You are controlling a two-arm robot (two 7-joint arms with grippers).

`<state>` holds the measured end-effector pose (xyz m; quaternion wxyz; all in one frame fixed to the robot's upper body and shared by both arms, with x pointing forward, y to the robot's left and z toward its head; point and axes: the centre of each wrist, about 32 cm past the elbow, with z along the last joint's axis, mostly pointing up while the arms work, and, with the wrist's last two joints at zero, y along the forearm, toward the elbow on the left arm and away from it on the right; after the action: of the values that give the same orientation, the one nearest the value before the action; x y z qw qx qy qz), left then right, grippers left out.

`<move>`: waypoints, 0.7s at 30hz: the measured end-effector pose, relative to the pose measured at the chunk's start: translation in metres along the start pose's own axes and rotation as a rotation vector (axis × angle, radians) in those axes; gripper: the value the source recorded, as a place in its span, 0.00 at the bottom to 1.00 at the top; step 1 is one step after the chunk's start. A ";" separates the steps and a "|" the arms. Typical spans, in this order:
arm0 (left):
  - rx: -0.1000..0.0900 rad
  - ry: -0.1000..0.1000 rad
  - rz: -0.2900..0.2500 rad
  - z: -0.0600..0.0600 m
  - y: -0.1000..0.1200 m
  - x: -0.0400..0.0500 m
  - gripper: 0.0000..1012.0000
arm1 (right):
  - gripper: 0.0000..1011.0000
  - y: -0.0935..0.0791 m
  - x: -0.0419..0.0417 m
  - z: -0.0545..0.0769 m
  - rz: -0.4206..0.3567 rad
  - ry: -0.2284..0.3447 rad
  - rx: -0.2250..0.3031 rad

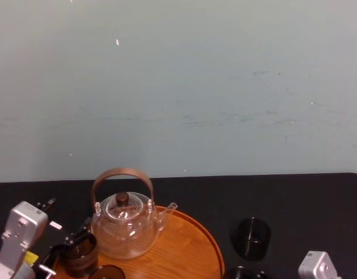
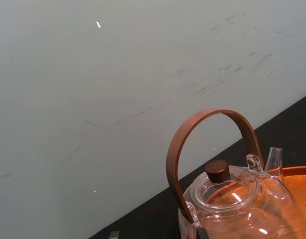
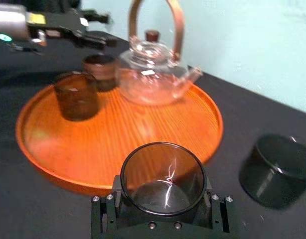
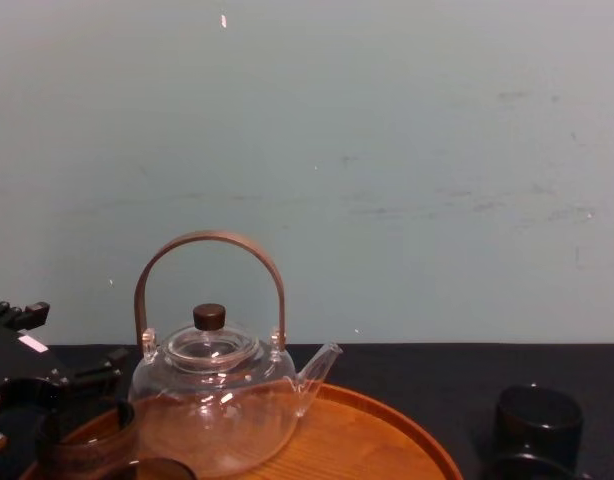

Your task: Pick up the glass from the table and place it on the tray.

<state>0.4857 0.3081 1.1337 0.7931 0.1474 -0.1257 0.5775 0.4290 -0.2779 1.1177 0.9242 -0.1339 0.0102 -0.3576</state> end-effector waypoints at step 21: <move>0.000 0.000 0.000 0.000 0.000 0.0000 0.99 | 0.90 0.048 -0.0294 0.038 0.203 -0.071 0.069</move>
<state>0.4857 0.3081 1.1337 0.7931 0.1474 -0.1257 0.5775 0.4433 -0.2150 1.1396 0.9595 -0.1130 -0.0213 -0.2573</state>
